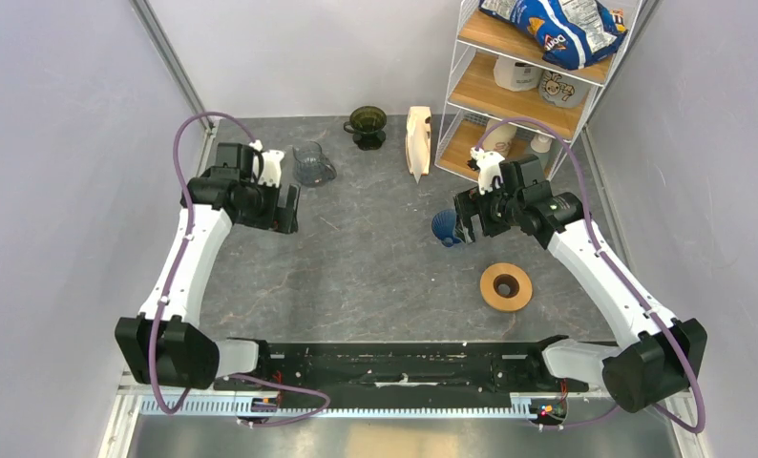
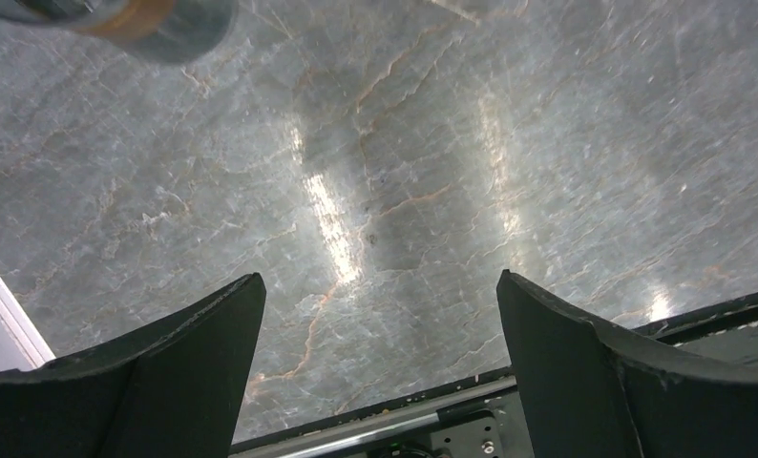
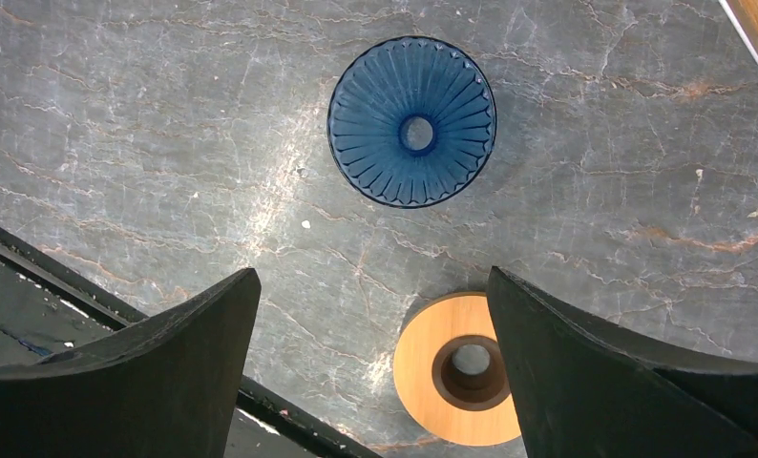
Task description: Place the coffee filter in the dripper
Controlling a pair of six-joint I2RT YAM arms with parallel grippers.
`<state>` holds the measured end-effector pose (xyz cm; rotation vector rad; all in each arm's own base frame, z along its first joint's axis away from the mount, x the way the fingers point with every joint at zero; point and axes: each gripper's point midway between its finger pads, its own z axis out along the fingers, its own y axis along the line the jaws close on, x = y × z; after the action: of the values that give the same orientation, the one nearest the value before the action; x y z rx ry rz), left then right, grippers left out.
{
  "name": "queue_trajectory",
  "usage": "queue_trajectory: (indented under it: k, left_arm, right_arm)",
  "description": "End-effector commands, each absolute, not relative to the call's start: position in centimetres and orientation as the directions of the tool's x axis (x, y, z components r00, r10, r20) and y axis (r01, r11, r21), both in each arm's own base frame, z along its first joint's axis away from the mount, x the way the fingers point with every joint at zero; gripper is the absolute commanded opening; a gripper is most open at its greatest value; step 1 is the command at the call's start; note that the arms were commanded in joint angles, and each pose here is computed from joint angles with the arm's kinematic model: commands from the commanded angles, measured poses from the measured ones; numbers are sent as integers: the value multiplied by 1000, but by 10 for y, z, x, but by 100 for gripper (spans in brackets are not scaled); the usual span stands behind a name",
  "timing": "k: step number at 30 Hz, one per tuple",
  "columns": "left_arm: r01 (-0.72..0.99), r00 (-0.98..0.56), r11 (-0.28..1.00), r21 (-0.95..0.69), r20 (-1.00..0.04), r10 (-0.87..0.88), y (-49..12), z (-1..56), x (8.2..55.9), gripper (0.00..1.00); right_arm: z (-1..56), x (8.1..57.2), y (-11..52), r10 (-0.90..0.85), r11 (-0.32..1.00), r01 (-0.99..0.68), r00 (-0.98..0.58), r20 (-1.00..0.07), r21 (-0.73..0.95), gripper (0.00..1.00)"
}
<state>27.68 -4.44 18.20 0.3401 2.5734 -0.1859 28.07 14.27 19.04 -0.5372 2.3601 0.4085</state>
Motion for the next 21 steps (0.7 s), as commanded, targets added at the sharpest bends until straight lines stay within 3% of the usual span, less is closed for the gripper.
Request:
queue_trajectory:
  k: [1,9,21]
  left_arm:
    - [232,-787,967,-110,-606,120,-54,226,317,99]
    - [197,-687,969,-150,-726,27,-67,291,424,99]
    - [60,-574,994,-87,-818,-37,-49,253,578,94]
  right_arm:
    - [215,293,150,-238,858,-491,-639,-732,150,97]
    - [222,295,155,-242,846,-509,-634,-735,161,97]
    - [228,299,152,-287,840,-529,-625,-727,123,97]
